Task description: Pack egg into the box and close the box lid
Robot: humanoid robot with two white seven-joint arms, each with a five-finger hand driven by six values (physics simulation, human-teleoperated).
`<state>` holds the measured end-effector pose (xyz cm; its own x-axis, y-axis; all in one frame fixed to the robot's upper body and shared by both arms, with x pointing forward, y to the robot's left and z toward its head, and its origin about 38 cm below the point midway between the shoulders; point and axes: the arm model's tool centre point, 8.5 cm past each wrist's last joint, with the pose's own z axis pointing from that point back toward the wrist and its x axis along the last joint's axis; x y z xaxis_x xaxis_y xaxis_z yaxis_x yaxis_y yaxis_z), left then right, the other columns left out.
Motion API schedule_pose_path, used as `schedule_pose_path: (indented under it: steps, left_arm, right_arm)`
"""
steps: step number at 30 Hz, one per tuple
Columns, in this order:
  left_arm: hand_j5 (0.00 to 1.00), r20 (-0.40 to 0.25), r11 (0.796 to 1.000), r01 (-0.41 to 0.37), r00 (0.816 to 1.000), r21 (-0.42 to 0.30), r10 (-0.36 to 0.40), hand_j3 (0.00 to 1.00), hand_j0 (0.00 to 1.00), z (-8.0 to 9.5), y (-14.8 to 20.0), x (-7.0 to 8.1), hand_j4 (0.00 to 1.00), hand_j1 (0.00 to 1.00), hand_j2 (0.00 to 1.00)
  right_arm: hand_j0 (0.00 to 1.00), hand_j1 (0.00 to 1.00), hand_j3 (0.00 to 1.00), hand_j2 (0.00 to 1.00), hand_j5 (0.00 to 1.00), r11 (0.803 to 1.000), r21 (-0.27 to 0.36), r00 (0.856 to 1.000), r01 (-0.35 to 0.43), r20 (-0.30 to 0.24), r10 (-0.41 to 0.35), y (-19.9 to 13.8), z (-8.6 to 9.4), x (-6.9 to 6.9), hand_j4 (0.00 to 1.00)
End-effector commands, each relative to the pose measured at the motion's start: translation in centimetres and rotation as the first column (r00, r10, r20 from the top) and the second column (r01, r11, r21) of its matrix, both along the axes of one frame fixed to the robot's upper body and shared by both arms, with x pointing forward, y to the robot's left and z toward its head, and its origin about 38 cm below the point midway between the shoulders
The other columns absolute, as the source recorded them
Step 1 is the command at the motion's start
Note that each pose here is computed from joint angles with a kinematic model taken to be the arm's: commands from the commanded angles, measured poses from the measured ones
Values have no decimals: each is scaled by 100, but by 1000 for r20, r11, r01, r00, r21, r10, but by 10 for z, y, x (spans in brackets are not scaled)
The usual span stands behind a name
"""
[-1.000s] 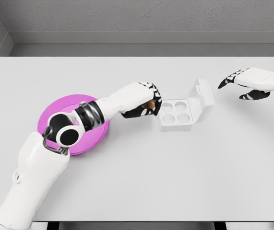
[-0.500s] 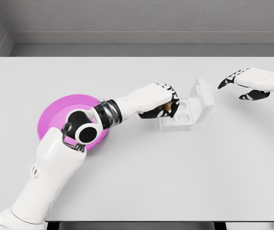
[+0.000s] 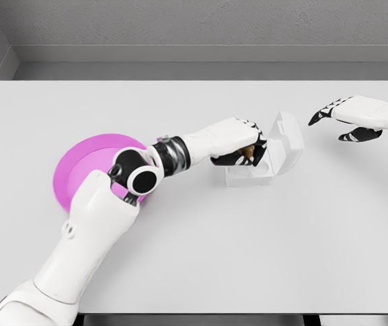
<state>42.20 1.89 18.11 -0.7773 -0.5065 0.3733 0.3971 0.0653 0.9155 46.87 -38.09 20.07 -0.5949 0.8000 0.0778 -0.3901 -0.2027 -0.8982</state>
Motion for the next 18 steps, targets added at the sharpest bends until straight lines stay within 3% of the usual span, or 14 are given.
schedule_pose_path:
  steps: [1,4,9,14,18]
  left_arm:
    - [17,-16,1000,1,1000,6,-1,17,17,-6,-1,0,17,17,17]
    - [18,-24,1000,-4,1000,18,5,18,18,-7,0,7,18,18,18]
    - [19,-24,1000,3,1000,25,-3,19,19,-9,-3,6,19,19,19]
    - [31,-25,1000,9,1000,25,-8,31,31,-9,-4,5,31,31,31]
    - [31,-25,1000,7,1000,26,-6,31,31,-9,-3,5,31,31,31]
  right_arm:
    - [74,74,74,74,74,1000,4,1000,3,1,-3,0,1,0,74]
    - [74,74,74,74,74,1000,4,1000,2,2,-2,0,1,0,74]
    - [74,74,74,74,74,1000,5,1000,4,1,-4,-1,1,0,74]
    - [74,74,74,74,74,1000,5,1000,2,2,-2,-1,1,0,74]
    - [74,74,74,74,74,1000,5,1000,2,2,-2,-1,1,0,74]
